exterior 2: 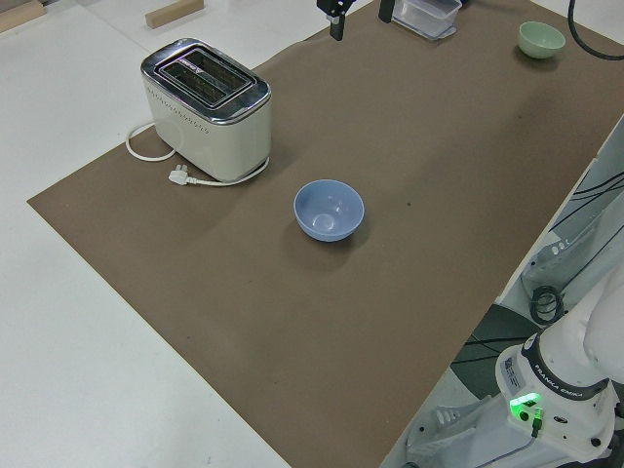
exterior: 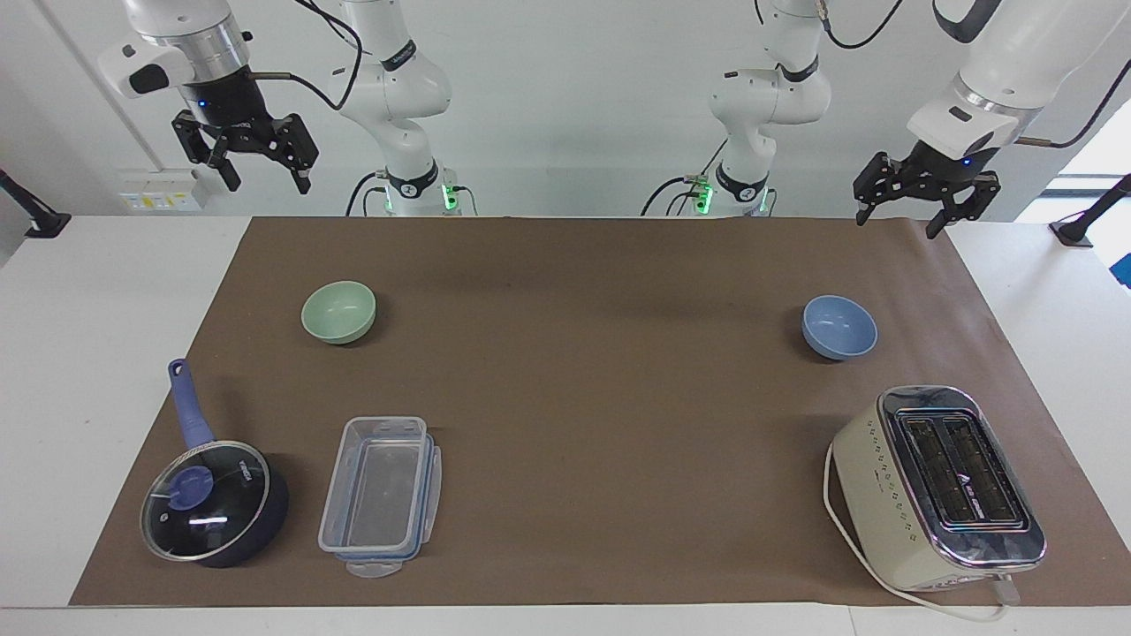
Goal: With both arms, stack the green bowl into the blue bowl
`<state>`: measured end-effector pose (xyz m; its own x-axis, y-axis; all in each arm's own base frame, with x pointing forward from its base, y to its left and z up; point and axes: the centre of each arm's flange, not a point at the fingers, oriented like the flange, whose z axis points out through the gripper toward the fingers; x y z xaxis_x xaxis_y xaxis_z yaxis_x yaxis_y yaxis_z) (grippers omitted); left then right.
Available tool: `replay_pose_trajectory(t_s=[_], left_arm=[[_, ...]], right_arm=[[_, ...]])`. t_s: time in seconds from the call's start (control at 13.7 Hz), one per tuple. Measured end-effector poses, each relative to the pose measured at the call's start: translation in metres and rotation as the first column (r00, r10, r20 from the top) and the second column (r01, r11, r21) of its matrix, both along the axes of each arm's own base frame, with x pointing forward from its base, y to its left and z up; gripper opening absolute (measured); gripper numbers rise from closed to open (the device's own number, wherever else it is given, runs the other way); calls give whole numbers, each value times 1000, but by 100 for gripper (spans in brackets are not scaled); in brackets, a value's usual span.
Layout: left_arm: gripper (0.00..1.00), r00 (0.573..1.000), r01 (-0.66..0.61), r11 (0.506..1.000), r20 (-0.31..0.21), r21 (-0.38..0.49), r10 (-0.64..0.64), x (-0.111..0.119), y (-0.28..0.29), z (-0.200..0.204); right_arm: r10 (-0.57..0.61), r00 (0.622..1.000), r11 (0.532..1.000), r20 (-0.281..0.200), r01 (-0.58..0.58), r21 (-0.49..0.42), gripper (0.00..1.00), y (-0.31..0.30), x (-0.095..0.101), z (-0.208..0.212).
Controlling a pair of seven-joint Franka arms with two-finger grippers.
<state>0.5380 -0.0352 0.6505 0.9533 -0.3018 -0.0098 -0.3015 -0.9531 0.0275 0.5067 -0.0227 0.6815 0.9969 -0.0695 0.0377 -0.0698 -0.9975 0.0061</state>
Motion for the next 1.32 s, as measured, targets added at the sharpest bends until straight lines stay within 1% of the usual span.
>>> replay_pose_trajectory(t_s=[1.32], left_arm=[[100,1000,-11,1000,-4,0,11,0,6,0]], right_arm=[[0,1000,1000,0,0,0,100,0,0,0]])
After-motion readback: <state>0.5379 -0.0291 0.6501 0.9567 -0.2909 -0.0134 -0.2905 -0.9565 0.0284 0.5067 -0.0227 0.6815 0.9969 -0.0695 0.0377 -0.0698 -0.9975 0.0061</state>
